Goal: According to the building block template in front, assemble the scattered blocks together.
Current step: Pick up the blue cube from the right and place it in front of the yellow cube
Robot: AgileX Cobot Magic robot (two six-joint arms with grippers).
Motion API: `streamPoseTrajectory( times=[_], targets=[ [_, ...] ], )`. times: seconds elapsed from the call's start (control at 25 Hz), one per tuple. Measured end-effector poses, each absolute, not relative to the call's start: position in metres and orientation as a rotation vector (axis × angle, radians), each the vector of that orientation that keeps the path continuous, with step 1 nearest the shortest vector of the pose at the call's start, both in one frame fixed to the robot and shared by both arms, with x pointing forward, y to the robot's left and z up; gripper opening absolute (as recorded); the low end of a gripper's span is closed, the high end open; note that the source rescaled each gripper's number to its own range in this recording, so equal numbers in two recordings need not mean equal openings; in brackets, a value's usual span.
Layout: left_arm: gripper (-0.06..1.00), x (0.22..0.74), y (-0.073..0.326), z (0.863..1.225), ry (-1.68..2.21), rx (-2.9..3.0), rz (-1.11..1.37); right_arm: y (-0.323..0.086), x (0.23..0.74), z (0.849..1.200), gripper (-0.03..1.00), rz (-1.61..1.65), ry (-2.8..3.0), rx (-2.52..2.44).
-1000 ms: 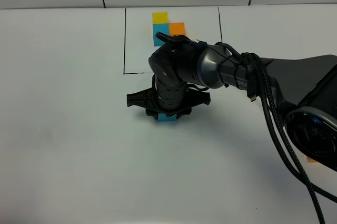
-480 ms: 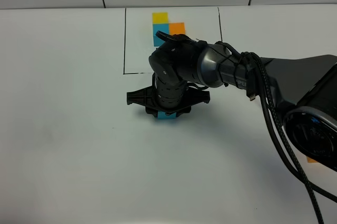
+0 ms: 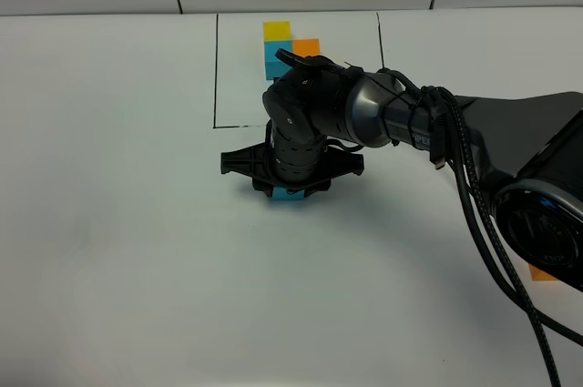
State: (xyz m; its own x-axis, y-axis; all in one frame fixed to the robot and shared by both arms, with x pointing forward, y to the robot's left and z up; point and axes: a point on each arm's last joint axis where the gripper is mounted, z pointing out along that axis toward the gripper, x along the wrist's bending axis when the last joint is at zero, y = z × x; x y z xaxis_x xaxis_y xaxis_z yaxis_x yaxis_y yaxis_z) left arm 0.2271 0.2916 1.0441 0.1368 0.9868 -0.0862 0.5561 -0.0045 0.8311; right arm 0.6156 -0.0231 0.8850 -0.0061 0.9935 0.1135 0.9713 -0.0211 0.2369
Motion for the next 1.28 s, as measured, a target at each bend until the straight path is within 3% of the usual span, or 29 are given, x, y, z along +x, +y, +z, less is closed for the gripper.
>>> streamPoseTrajectory(
  times=[1.28],
  targets=[
    [0.66, 0.2271, 0.2916, 1.0441, 1.514, 1.659, 0.72, -0.0252, 0.617, 0.8823, 0.03, 0.355, 2.159, 2.141]
  ],
)
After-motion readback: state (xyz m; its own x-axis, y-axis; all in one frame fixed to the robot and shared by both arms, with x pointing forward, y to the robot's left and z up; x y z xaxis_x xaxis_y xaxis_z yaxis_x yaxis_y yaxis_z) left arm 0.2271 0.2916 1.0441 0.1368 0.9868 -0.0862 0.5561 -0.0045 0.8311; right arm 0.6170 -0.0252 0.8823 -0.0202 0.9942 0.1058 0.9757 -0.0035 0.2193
